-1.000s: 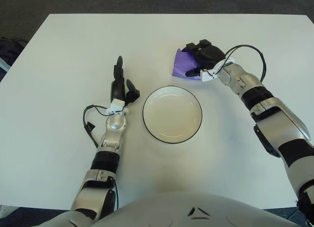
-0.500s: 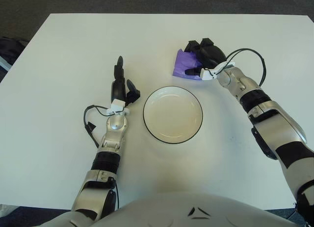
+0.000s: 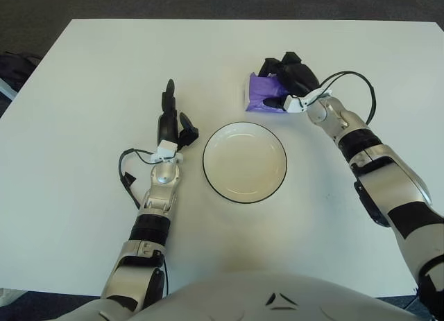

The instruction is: Put the tissue paper into the plate.

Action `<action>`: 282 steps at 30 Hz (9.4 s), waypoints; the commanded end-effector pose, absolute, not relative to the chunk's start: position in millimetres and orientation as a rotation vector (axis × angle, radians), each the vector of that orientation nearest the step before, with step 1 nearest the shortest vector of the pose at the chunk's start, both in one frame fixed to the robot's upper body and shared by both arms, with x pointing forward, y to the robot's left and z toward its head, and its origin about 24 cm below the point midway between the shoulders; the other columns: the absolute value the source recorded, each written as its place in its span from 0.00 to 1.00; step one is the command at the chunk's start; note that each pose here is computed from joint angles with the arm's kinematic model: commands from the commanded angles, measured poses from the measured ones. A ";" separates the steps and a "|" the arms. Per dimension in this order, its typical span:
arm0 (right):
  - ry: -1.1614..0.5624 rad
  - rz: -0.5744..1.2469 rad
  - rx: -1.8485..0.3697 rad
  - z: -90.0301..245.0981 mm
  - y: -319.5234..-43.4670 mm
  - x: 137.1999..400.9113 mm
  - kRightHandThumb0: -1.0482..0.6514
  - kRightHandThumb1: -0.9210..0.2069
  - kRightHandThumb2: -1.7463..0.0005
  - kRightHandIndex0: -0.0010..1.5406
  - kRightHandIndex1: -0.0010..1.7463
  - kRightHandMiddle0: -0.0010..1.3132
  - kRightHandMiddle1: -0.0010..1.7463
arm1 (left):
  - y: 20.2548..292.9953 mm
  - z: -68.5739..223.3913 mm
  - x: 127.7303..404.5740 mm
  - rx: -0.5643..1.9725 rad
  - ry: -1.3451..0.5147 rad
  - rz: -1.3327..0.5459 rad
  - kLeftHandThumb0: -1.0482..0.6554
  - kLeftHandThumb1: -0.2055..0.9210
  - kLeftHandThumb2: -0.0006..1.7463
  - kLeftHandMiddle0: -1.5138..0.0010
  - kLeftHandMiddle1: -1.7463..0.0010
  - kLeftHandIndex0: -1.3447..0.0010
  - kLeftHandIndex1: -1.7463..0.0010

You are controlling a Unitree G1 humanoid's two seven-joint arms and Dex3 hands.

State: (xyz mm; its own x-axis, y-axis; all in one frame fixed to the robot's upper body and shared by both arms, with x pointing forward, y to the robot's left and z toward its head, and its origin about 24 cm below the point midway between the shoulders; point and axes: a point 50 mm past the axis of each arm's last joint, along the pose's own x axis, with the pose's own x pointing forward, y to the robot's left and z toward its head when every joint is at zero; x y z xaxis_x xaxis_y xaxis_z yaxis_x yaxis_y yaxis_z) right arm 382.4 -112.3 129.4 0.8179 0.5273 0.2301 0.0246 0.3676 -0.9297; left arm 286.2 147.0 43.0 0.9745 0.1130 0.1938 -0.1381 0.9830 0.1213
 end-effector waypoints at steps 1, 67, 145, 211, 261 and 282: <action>-0.394 0.420 -1.181 84.8 -122.0 370.8 0.62 0.72 0.10 0.87 1.00 0.87 1.00 | 150.4 -12.3 256.0 0.164 0.055 0.130 0.10 1.00 0.71 0.97 1.00 1.00 0.91; -0.847 0.081 -0.891 233.8 -116.1 342.4 0.56 0.53 0.28 0.83 1.00 0.76 1.00 | 148.4 -12.8 258.0 0.146 0.063 0.127 0.11 1.00 0.70 0.97 1.00 1.00 0.89; -0.839 0.510 -0.679 205.1 -104.5 263.0 0.47 0.48 0.31 0.78 1.00 0.61 1.00 | 153.4 -15.7 255.0 0.169 0.088 0.116 0.09 1.00 0.70 0.96 1.00 1.00 0.91; -0.567 0.262 -0.370 147.6 -130.4 319.0 0.00 0.00 0.64 0.00 0.00 0.00 0.00 | 155.5 -14.7 262.3 0.177 0.061 0.122 0.10 1.00 0.71 0.96 1.00 1.00 0.89; -0.265 0.033 0.056 40.3 -120.0 289.1 0.15 0.00 0.37 0.10 0.02 0.00 0.16 | 158.6 -14.8 255.6 0.172 0.064 0.106 0.10 1.00 0.70 0.96 1.00 1.00 0.88; -0.237 -0.010 0.015 38.3 -133.3 280.6 0.16 0.00 0.38 0.11 0.02 0.00 0.20 | 157.6 -14.6 255.3 0.174 0.067 0.113 0.09 1.00 0.69 0.96 1.00 1.00 0.88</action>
State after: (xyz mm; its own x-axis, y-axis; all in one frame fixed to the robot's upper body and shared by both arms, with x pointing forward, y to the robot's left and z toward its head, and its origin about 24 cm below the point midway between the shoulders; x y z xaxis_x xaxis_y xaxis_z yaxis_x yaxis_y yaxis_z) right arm 291.5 -123.6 66.0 0.9332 0.0195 0.3588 -0.0323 0.9990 0.0296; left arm 290.7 149.6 45.0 0.9759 0.0825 0.2020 -0.1118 0.9841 0.1382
